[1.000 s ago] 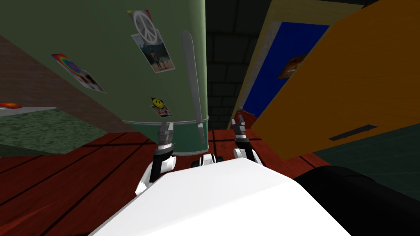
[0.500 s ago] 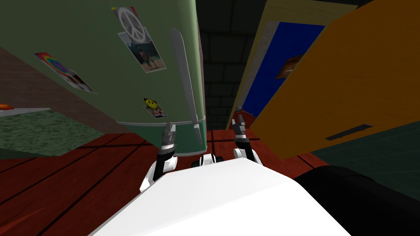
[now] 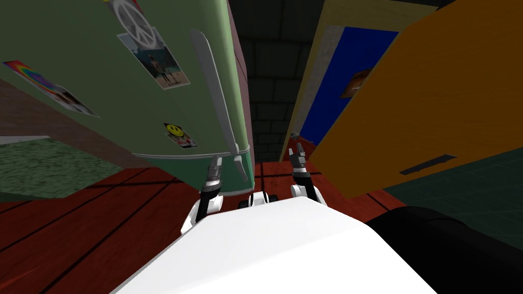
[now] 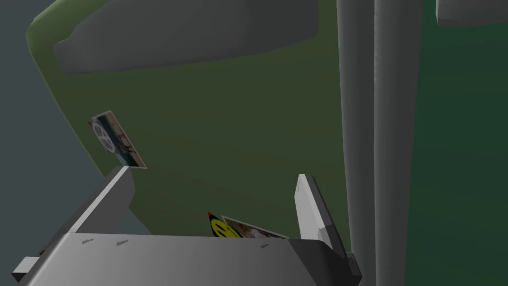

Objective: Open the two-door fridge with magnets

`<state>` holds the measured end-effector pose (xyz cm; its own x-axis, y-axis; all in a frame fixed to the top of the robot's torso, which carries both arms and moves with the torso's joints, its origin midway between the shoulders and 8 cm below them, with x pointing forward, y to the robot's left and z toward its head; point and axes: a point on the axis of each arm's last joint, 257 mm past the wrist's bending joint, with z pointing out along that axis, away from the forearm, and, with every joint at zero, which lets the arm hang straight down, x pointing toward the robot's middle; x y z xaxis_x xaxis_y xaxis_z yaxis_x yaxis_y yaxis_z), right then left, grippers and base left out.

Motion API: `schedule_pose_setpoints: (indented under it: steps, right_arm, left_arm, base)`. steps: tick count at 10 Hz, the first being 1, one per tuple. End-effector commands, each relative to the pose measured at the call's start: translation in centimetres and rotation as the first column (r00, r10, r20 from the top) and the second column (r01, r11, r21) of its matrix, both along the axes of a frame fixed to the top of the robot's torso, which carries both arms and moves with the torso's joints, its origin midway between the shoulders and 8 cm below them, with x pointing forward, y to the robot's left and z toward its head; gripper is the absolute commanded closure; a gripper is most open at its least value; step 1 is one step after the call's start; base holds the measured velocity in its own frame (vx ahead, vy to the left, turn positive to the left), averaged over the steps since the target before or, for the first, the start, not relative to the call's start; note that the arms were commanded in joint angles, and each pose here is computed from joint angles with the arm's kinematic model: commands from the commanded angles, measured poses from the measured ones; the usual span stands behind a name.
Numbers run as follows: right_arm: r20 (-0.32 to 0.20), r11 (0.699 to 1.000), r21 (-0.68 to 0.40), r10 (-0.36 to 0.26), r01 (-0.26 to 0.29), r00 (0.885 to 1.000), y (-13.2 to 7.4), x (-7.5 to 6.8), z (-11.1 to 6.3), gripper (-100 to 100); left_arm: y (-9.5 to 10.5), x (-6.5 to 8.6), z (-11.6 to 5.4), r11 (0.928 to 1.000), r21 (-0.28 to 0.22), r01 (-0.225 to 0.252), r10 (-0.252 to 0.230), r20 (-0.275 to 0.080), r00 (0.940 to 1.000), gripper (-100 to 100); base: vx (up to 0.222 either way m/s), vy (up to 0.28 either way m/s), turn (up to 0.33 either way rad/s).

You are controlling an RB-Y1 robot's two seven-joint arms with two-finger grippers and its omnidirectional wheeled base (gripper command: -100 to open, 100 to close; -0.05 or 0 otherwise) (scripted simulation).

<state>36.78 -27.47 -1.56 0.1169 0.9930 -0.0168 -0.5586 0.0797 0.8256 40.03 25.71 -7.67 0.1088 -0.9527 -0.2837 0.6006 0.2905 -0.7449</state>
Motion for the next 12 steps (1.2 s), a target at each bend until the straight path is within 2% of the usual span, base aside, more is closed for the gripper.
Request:
schedule_pose_setpoints:
  steps: [1, 4, 6, 7, 8, 11, 12]
  right_arm:
    - [0.000, 1.000, 0.000, 0.000, 0.000, 1.000, 0.0, 0.0, 0.0, 0]
    - [0.000, 1.000, 0.000, 0.000, 0.000, 1.000, 0.0, 0.0, 0.0, 0]
    - [0.000, 1.000, 0.000, 0.000, 0.000, 1.000, 0.0, 0.0, 0.0, 0]
    - [0.000, 1.000, 0.000, 0.000, 0.000, 1.000, 0.0, 0.0, 0.0, 0]
    - [0.000, 1.000, 0.000, 0.000, 0.000, 1.000, 0.0, 0.0, 0.0, 0]
    - [0.000, 1.000, 0.000, 0.000, 0.000, 1.000, 0.0, 0.0, 0.0, 0]
    - [0.000, 1.000, 0.000, 0.000, 0.000, 1.000, 0.0, 0.0, 0.0, 0]
  left_arm:
    - [-0.2, 0.6, -1.7, 1.0000, -0.005, -0.001, 0.001, -0.022, 0.9997, -100]
    - [-0.7, 1.1, -3.4, 0.9996, -0.026, -0.006, 0.005, -0.045, 0.9990, -100]
    - [-1.3, 1.4, -4.4, 0.9979, -0.063, -0.015, 0.011, -0.058, 0.9983, -100]
    - [-0.9, 1.4, -3.9, 0.9985, -0.051, -0.019, 0.016, -0.048, 0.9987, -100]
    - [-0.6, 1.8, -3.0, 0.9983, -0.052, -0.024, 0.021, -0.046, 0.9987, -100]
    - [-0.5, 2.4, -1.7, 0.9982, -0.054, -0.026, 0.023, -0.046, 0.9987, -100]
    - [-0.5, 2.3, -2.0, 0.9982, -0.054, -0.025, 0.023, -0.044, 0.9988, -100]
  base:
    - [0.016, -0.089, -0.020]
    - [0.016, -0.086, -0.018]
    - [0.020, -0.086, 0.008]
    - [0.004, -0.018, 0.030]
    - [0.019, -0.002, 0.007]
    - [0.033, -0.001, 0.003]
    - [0.010, -0.001, 0.007]
